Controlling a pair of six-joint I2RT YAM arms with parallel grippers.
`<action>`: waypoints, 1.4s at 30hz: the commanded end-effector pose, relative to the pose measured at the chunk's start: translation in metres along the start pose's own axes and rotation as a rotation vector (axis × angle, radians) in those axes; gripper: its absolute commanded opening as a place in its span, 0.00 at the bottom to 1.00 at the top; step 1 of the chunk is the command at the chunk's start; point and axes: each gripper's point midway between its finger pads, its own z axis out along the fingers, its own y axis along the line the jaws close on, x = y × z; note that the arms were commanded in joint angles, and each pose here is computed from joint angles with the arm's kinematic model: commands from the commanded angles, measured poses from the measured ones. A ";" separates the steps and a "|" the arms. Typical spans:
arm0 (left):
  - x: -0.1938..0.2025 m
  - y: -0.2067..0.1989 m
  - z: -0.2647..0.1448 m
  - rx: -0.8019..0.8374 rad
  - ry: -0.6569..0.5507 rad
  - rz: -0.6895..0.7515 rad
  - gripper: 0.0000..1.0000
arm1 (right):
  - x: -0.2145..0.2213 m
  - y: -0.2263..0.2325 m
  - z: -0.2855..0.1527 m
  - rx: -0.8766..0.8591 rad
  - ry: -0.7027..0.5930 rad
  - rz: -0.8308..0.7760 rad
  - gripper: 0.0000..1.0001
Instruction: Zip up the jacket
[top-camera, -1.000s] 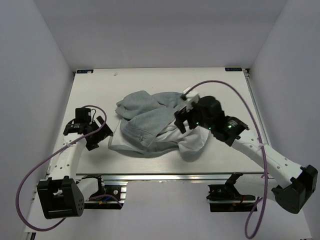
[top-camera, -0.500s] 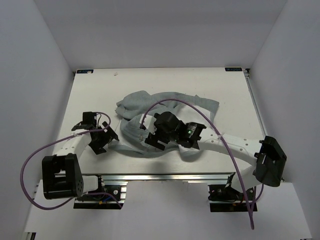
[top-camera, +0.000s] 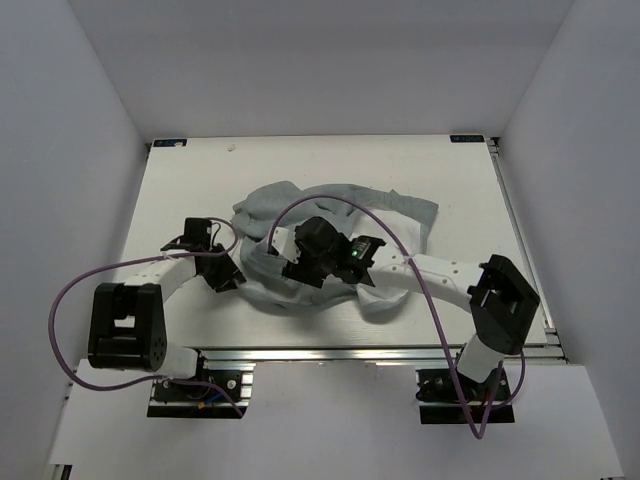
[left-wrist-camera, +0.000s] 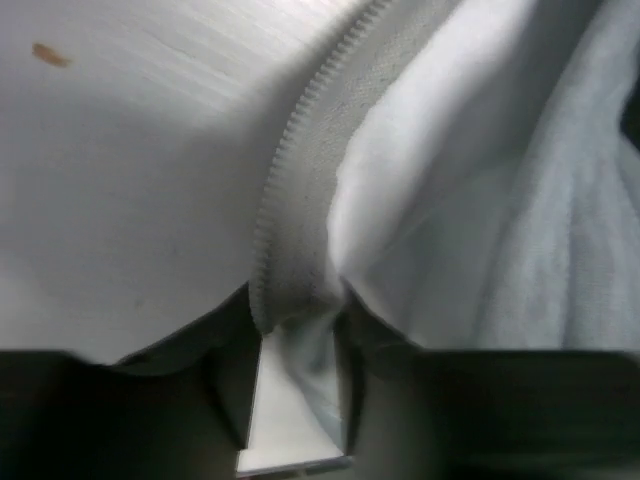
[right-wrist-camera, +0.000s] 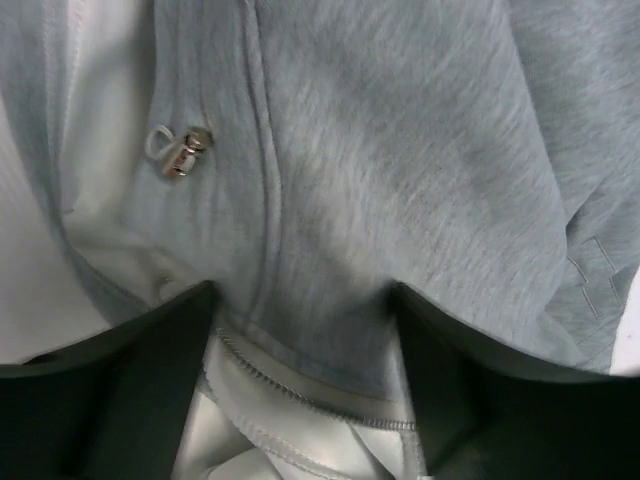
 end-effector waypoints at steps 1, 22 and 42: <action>0.003 -0.001 0.009 -0.010 0.020 0.008 0.37 | -0.018 -0.030 -0.006 0.035 -0.039 0.055 0.70; -0.136 -0.059 -0.208 -0.062 -0.651 -0.010 0.00 | -0.067 -0.293 -0.254 0.790 -0.679 0.739 0.00; -0.143 -0.082 -0.574 0.287 -1.517 -0.118 0.00 | -0.077 -0.303 -0.556 1.361 -0.976 0.668 0.00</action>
